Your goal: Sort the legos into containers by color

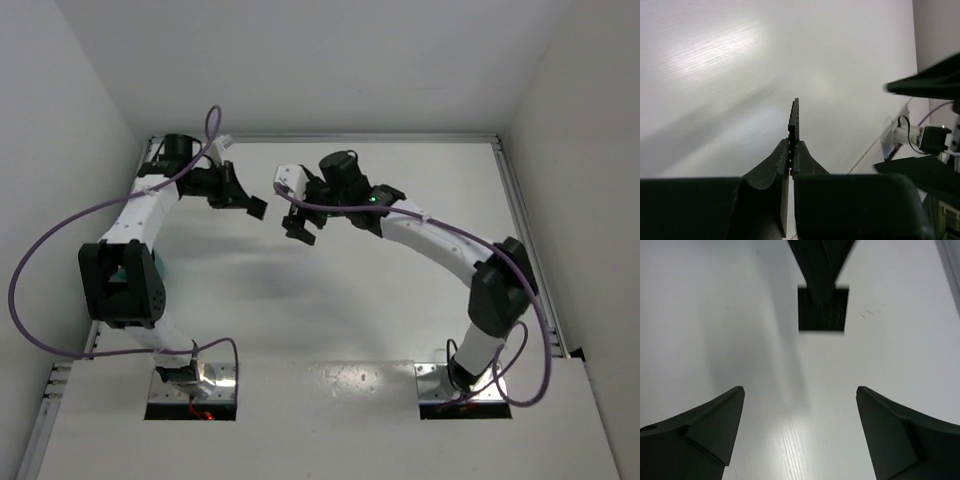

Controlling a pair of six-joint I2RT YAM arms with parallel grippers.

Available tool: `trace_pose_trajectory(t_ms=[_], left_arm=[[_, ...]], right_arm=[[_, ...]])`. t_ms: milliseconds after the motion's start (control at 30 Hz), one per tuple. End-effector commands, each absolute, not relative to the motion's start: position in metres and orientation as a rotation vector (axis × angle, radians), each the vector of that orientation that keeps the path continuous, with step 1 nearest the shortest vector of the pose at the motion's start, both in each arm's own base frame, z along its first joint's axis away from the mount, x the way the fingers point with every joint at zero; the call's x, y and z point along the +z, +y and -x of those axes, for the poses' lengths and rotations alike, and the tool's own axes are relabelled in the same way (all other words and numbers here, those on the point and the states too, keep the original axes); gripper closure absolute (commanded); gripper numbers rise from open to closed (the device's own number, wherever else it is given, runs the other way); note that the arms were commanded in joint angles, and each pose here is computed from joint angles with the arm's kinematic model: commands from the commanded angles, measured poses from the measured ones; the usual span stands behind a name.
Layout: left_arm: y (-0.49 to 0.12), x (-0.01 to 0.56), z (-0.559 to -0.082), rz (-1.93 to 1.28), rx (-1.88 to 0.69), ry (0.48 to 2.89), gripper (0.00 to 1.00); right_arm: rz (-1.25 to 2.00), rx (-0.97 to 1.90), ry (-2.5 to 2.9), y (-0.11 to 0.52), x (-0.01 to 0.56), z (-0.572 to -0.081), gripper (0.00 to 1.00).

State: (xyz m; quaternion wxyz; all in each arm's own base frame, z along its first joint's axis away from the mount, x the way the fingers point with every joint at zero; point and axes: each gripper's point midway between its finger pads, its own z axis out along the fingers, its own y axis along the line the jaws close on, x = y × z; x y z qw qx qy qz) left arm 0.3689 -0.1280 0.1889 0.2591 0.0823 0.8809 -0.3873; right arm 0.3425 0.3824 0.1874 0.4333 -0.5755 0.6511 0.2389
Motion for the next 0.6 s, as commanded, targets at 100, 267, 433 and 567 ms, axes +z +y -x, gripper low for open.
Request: trace_pose_trajectory(t_ms=[100,267,433,567], left_arm=[[-0.048,0.229,-0.384,-0.124,-0.765,2.291,0.97],[0.018,0.231,-0.365,-0.368,-0.507,2.355,0.94],[0.093,0.241,-0.348,-0.364,-0.36,2.446,0.97],[0.128,0.236,-0.331,-0.54,-0.108,2.496,1.0]], right_arm=[[1.298,0.444,1.664,0.338,0.2,-0.344,0.05],[1.282,0.427,1.757,0.312,0.176,-0.343,0.05],[1.291,0.443,1.791,0.307,0.165,-0.354,0.05],[1.326,0.454,1.78,0.309,0.158,-0.36,0.05]])
